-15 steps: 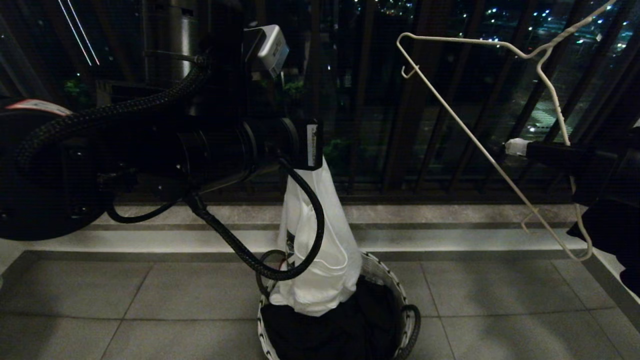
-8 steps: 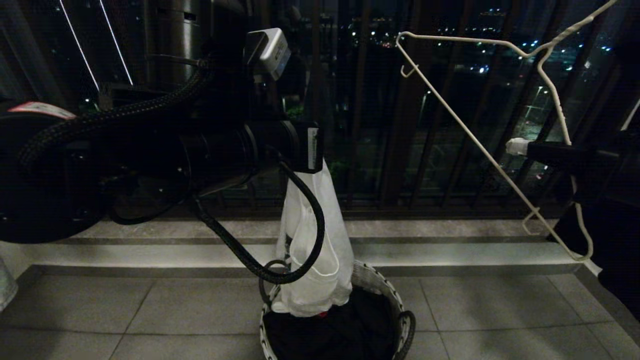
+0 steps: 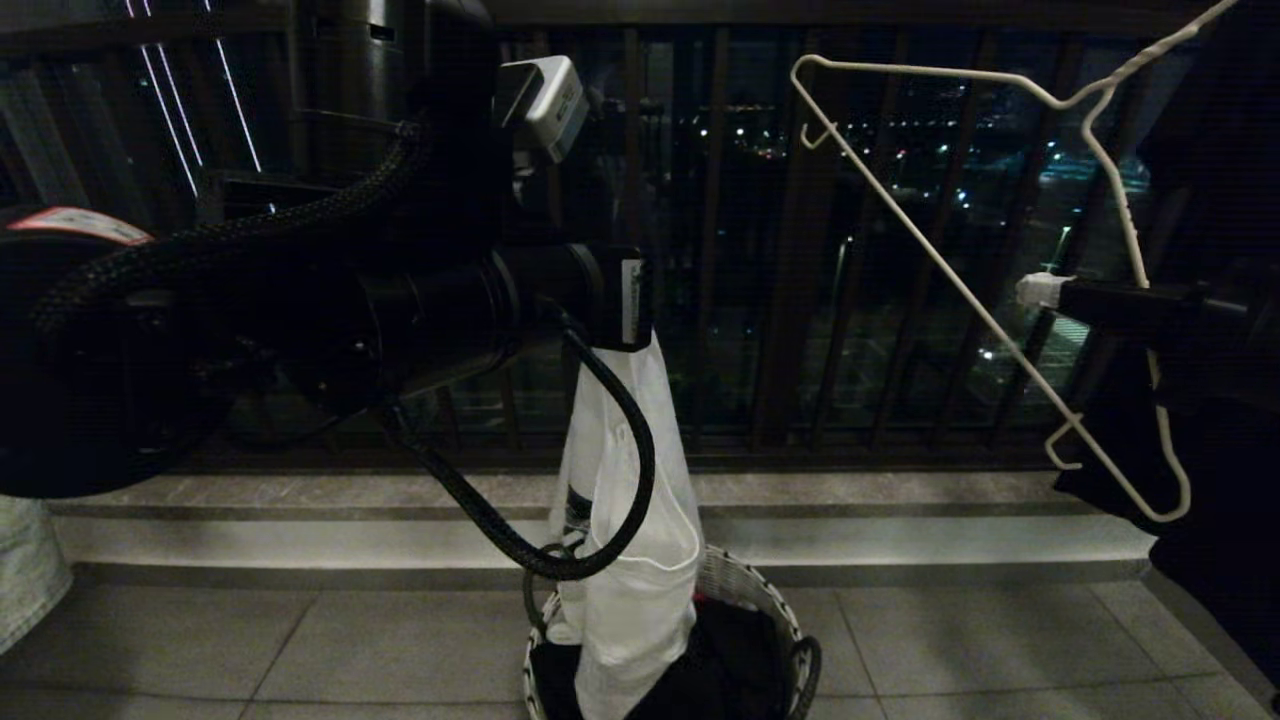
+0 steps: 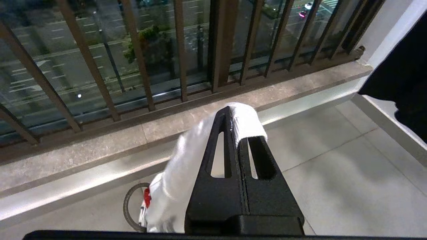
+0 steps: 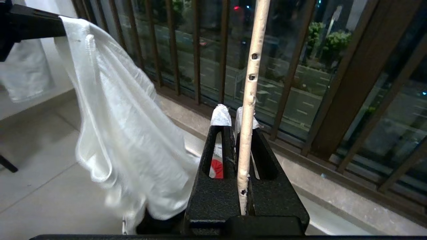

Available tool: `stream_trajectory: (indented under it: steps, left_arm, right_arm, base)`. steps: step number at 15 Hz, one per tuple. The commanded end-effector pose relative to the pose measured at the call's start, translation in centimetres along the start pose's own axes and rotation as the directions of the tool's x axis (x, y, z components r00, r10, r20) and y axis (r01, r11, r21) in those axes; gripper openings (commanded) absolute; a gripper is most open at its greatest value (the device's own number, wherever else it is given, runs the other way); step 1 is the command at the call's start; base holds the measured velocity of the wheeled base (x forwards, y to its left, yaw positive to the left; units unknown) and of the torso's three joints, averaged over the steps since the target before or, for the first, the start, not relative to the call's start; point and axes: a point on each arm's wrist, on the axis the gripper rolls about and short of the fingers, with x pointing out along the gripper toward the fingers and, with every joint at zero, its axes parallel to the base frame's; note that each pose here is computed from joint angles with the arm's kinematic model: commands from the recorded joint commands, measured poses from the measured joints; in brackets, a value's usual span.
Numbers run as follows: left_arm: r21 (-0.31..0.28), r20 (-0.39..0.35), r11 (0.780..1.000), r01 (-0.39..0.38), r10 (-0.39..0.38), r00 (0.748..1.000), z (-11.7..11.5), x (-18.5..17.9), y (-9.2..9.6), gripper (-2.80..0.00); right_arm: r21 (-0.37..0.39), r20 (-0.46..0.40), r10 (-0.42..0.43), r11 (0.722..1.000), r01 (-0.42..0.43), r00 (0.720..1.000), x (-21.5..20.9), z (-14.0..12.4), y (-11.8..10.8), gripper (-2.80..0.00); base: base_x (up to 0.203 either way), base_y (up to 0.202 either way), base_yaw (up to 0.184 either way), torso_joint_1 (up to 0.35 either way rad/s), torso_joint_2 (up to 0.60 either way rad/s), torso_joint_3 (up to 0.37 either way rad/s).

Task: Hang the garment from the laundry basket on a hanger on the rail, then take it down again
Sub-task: Pick up clothes from the basket

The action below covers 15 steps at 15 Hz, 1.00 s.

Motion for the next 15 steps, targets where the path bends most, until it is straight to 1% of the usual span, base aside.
stream_trajectory:
  steps: [1,5,7,9,10,12,14,15]
  left_arm:
    - [-0.002,-0.002,1.0,-0.004,0.004,1.0,-0.1,0.1,0.0,-2.8]
    - [-0.005,-0.005,1.0,-0.007,0.007,1.0,-0.2,-0.2,0.3,-2.8]
    - [-0.012,-0.002,0.999,-0.032,0.032,0.999,0.0,0.0,1.0,-2.8]
    - [-0.018,0.0,0.998,-0.053,0.053,0.999,0.0,0.4,1.6,-2.8]
    - [-0.024,0.004,0.998,-0.065,0.065,0.998,0.2,0.8,1.9,-2.8]
    - [-0.058,0.027,0.994,-0.096,0.097,0.995,0.8,1.0,2.1,-2.8]
    - [-0.079,0.033,0.984,-0.16,0.163,0.986,0.8,2.3,1.9,-2.8]
    - [-0.088,0.038,0.975,-0.203,0.207,0.978,0.7,3.4,1.8,-2.8]
  right_arm:
    - [0.001,-0.003,0.003,1.0,-0.003,1.0,0.1,-0.1,0.0,-2.8]
    - [0.0,-0.007,0.004,1.0,-0.004,1.0,0.2,-0.2,0.0,-2.8]
    - [-0.005,-0.003,0.004,1.0,-0.004,1.0,0.0,-0.1,0.0,-2.8]
    - [0.0,-0.017,0.013,1.0,-0.013,1.0,-0.1,-0.1,0.3,-2.8]
    - [0.017,-0.061,0.021,1.0,-0.02,0.998,-0.1,-0.1,0.5,-2.8]
    - [0.052,-0.142,0.053,0.998,-0.046,0.988,-0.3,0.4,1.2,-2.8]
    - [0.08,-0.218,0.068,0.995,-0.052,0.974,-0.3,0.9,2.1,-2.8]
    - [0.092,-0.256,0.073,0.994,-0.051,0.964,-0.3,0.9,2.5,-2.8]
  base:
    - [0.0,0.0,0.0,-0.007,-0.05,0.012]
    - [0.0,0.0,0.0,0.004,0.01,0.059]
    - [0.0,0.0,0.0,0.003,0.01,0.018]
    - [0.0,0.0,0.0,0.0,0.0,0.0]
    - [0.0,0.0,0.0,0.0,0.0,0.0]
    - [0.0,0.0,0.0,0.0,0.0,0.0]
    - [0.0,0.0,0.0,0.0,0.0,0.0]
    - [0.0,0.0,0.0,0.0,0.0,0.0]
